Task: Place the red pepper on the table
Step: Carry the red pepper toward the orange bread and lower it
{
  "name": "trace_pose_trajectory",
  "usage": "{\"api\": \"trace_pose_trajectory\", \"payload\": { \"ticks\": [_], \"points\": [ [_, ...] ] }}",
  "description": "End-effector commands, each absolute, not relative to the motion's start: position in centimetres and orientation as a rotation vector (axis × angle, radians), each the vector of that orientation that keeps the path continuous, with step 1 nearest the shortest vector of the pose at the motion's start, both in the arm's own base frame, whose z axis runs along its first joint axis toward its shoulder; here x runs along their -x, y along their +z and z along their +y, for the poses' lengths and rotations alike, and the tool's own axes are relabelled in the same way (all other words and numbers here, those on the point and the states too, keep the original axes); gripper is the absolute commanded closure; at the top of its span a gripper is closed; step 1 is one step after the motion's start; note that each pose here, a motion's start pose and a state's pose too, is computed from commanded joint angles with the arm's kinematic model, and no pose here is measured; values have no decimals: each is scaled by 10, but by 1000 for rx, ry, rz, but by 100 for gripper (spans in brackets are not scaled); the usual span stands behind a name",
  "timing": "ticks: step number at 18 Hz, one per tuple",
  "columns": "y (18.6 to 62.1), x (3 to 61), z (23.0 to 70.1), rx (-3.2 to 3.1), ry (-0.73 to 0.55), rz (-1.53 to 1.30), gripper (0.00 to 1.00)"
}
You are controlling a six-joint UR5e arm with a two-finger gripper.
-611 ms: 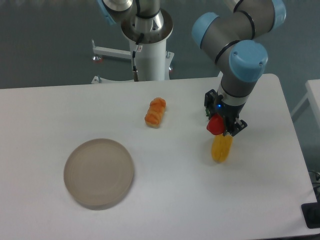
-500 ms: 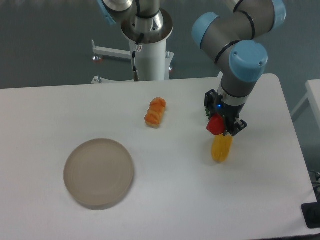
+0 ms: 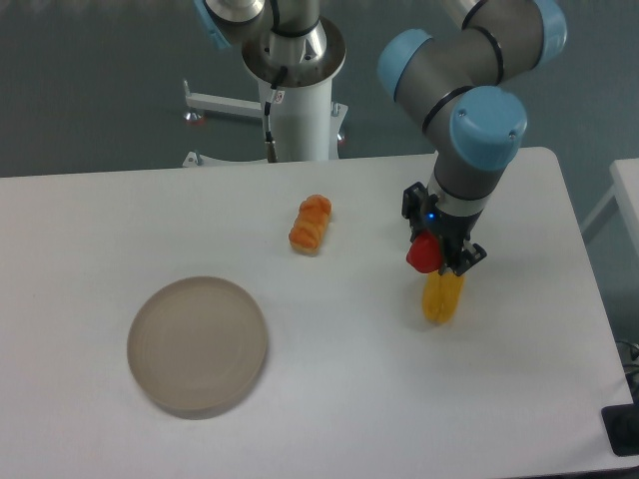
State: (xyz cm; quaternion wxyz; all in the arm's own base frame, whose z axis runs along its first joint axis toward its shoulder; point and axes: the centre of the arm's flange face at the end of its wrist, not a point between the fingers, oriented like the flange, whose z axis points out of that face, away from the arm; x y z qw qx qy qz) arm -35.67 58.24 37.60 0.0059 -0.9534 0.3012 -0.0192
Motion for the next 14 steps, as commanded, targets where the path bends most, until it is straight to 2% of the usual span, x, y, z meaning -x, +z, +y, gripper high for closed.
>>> {"api": "trace_pose_trajectory", "payload": {
  "ticks": [5,11,14],
  "points": [
    [344,300,619,2997,-31,911,79],
    [303,254,623,3010,-81,955,79],
    [275,232,620,2988,-52,987,79]
  ]
}}
